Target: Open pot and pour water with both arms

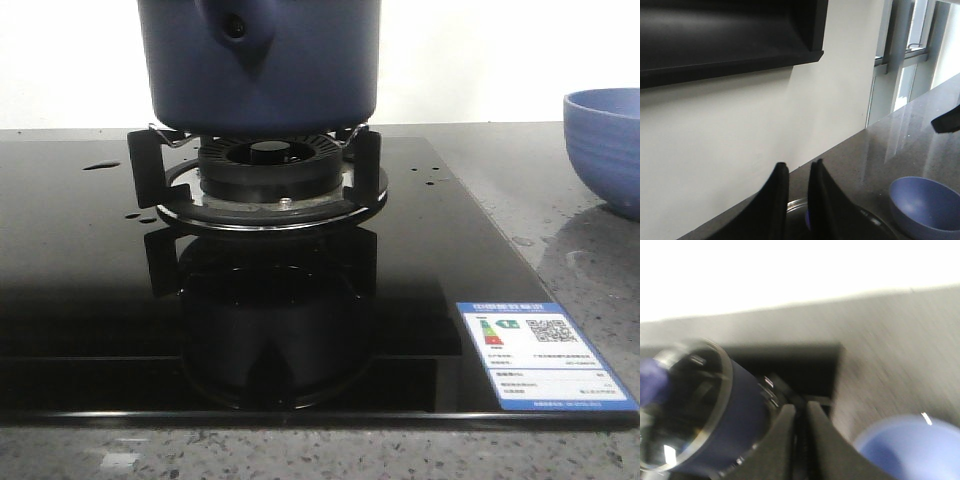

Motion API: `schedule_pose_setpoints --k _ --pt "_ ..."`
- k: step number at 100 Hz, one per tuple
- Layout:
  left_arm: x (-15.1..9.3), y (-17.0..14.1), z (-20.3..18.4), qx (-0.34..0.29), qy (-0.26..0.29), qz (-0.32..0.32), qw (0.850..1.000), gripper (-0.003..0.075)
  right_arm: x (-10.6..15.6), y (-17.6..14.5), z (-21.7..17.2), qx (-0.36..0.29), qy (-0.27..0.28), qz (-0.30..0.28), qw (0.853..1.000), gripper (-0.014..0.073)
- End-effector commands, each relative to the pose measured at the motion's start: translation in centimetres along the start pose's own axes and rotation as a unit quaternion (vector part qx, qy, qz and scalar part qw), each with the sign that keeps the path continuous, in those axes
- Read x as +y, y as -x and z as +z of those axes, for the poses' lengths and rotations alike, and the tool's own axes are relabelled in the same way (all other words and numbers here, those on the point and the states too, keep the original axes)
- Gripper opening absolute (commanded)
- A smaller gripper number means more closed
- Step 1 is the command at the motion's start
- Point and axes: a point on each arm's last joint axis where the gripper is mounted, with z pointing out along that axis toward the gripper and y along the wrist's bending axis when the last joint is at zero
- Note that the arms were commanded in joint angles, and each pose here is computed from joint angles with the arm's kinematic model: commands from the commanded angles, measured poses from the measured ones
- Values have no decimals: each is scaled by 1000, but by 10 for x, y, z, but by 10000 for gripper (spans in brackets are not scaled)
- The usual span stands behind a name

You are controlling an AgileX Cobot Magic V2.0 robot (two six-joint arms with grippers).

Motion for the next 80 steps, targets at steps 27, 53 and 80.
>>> schedule_pose_setpoints --k 27,53,80 --pt "-32 3 -69 -63 236 23 969 -20 29 -39 -64 -218 -60 -134 965 -45" --pt "-71 -72 -99 -31 264 38 963 -19 23 -131 -76 -228 -94 -137 959 -46" --pt "-102 -131 -124 -40 258 13 965 -19 18 -203 -72 -205 -62 -148 965 -46"
